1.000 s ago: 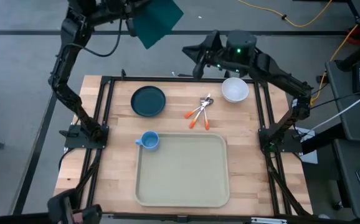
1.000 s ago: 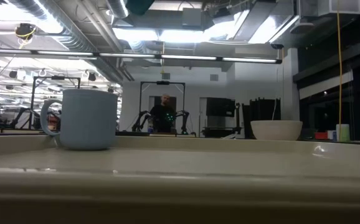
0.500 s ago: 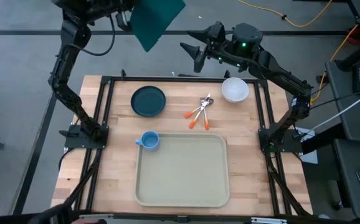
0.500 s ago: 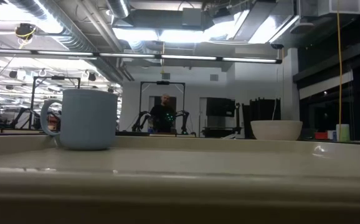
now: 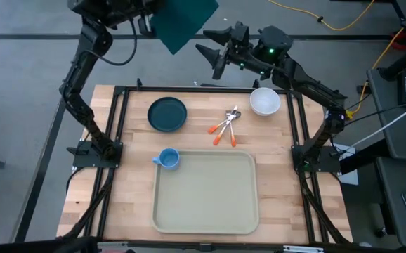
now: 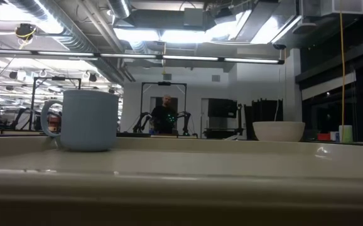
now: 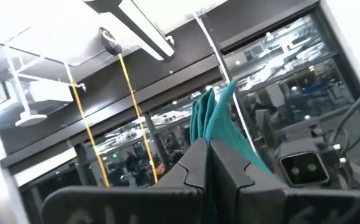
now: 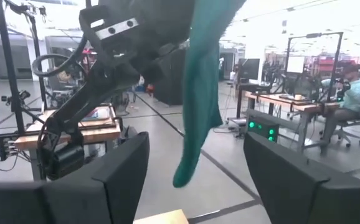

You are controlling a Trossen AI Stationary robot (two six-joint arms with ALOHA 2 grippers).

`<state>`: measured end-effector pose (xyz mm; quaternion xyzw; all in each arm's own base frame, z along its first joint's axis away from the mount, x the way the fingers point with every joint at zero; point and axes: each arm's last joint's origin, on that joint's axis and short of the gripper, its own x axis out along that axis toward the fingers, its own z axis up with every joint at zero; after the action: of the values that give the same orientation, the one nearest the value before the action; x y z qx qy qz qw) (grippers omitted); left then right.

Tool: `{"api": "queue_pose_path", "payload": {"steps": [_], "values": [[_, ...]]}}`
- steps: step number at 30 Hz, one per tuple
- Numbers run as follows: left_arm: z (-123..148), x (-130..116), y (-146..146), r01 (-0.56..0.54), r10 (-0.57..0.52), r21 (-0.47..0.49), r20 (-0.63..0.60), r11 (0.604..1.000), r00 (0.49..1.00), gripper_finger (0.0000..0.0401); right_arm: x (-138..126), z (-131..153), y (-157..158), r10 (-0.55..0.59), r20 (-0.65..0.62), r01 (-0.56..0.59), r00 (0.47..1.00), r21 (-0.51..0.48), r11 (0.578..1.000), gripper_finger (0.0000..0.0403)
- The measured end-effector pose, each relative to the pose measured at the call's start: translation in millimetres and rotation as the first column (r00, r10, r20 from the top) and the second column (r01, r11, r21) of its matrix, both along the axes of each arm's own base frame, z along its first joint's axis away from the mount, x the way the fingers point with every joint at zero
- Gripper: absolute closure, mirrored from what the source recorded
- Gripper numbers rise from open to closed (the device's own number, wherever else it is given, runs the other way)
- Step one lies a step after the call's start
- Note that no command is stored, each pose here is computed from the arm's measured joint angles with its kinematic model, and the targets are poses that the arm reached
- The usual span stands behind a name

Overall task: Set up tray
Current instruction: Put the dark green napkin on the right of the light brown serving tray

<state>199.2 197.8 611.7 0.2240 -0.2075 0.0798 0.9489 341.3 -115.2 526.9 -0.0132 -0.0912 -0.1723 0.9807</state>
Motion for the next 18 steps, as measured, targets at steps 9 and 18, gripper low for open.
{"api": "queue_pose_path", "payload": {"steps": [9,18], "values": [[-7,20,5,0.017,-0.017,0.010,0.017,1.000,1.000,0.0400,5,-2,-1,0.028,0.030,-0.029,0.999,0.032,0.999,0.0137],[-6,23,2,0.022,-0.022,0.020,0.023,1.000,0.999,0.0400,4,1,-1,0.027,0.059,-0.029,0.998,0.024,0.999,0.0137]]}}
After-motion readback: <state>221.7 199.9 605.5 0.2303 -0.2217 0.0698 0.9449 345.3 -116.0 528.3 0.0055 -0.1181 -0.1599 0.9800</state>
